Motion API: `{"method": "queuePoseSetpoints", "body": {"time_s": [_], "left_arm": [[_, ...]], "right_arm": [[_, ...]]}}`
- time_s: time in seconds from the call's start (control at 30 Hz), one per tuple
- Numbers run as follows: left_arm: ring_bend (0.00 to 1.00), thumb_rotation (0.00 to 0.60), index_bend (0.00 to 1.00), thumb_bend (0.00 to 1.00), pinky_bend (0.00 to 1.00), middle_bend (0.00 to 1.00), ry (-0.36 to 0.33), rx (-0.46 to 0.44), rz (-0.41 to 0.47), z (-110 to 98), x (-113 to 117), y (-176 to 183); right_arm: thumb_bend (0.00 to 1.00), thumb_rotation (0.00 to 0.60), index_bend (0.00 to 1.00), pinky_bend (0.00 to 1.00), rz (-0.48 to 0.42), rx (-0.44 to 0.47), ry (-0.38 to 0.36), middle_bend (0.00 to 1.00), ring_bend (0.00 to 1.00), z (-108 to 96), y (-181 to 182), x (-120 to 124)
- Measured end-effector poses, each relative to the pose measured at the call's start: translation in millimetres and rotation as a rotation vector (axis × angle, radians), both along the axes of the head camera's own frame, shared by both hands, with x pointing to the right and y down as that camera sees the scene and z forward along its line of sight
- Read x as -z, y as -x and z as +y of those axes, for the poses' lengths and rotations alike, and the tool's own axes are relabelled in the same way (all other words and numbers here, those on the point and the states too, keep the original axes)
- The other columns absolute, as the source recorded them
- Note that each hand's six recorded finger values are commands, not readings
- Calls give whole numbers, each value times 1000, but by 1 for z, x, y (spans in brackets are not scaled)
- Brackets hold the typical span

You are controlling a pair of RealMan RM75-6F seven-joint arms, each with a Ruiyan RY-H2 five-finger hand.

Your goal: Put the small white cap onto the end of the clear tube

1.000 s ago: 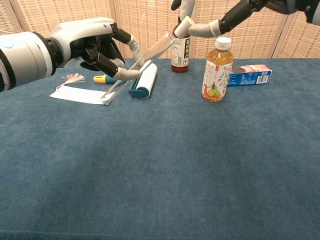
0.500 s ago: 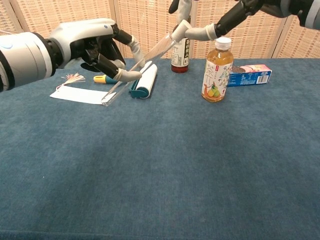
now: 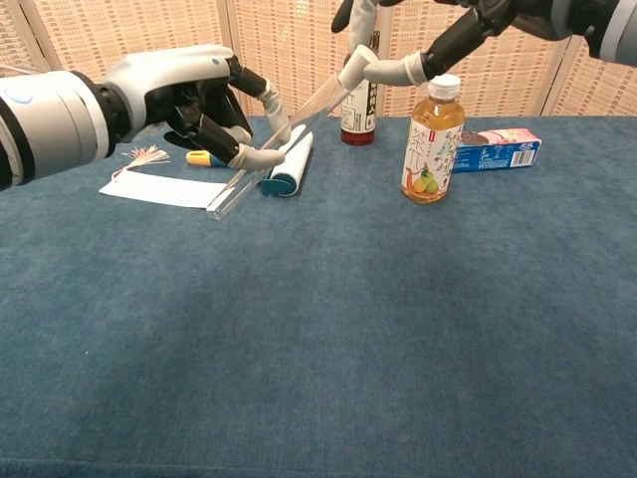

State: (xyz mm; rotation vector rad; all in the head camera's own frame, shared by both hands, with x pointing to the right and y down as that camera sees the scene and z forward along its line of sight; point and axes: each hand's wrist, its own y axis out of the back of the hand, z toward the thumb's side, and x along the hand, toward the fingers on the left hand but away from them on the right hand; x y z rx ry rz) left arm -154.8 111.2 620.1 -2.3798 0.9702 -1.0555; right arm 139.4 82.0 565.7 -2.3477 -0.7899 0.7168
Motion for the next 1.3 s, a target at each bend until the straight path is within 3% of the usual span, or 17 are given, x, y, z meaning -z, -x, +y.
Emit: {"method": "queuePoseSetpoints", "body": {"time_s": [1.3], "left_arm": [[1000,600,629,339,1000,1000,11,-6,6,1,2,-3]], "right_arm": [[430,600,657,0,15,18,18,247,0,2,10,-11]]}}
